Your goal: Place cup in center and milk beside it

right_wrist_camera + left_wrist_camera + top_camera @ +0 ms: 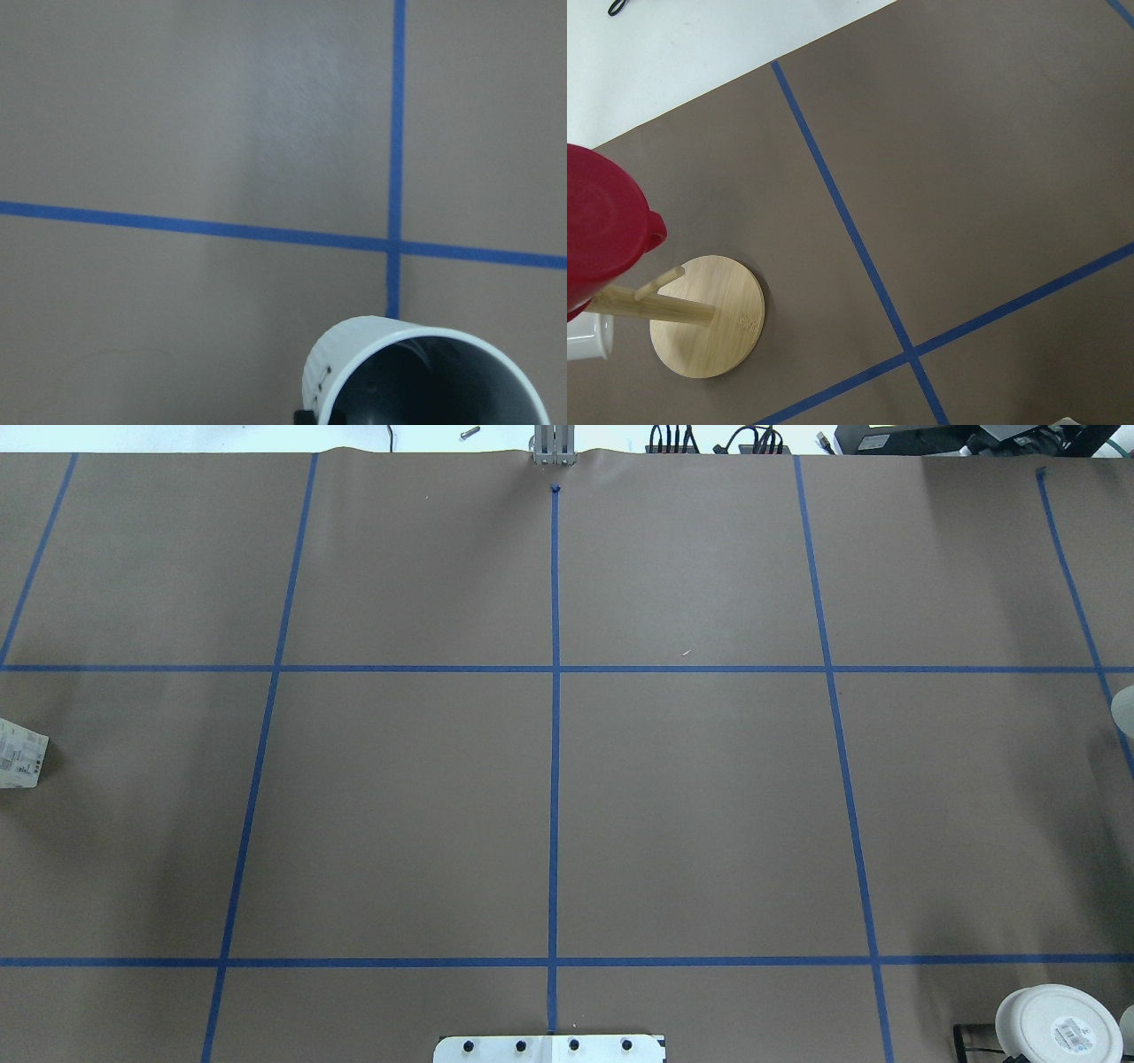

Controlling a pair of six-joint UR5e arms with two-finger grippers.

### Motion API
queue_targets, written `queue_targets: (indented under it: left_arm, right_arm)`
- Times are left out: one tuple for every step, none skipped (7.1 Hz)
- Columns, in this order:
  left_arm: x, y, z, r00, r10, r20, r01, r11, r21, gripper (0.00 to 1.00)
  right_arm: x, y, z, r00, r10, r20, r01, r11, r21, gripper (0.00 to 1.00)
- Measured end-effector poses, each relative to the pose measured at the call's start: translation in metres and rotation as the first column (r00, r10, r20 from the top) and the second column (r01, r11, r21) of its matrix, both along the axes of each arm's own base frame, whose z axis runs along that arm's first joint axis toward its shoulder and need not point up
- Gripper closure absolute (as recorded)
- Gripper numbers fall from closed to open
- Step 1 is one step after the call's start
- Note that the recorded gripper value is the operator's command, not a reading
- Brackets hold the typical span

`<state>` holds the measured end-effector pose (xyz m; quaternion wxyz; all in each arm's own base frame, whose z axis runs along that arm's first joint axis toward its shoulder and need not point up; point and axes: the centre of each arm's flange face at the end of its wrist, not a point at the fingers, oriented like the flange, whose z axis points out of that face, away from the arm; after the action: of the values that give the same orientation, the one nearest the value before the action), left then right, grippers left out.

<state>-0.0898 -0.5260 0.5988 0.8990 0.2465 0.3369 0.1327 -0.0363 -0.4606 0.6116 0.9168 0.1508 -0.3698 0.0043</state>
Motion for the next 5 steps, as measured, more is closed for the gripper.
queue_targets:
  left_arm:
    - [0.000,0.001,0.001,1.000,0.000,0.000,0.000,1.000,-0.002,0.02]
    - [0.000,0.002,0.002,1.000,0.000,0.000,0.000,1.000,-0.003,0.02]
    - [0.000,0.002,0.002,1.000,0.001,0.000,-0.001,1.000,-0.004,0.02]
    - [0.001,0.002,0.003,1.000,0.002,0.000,-0.002,1.000,-0.006,0.02]
    - [0.003,0.003,0.004,1.000,0.006,-0.001,-0.006,1.000,-0.008,0.02]
  right_arm:
    - [-0.011,-0.024,-0.036,1.000,-0.012,0.024,0.011,0.998,0.056,1.00]
    - [-0.028,-0.052,-0.080,0.998,-0.033,0.049,0.027,0.992,0.121,1.00]
    - [-0.061,-0.078,-0.130,0.995,-0.055,0.089,0.039,0.984,0.173,1.00]
    - [-0.113,-0.097,-0.188,0.985,-0.063,0.160,0.033,0.983,0.183,1.00]
    - [-0.178,-0.103,-0.248,0.970,-0.057,0.237,0.019,0.987,0.158,1.00]
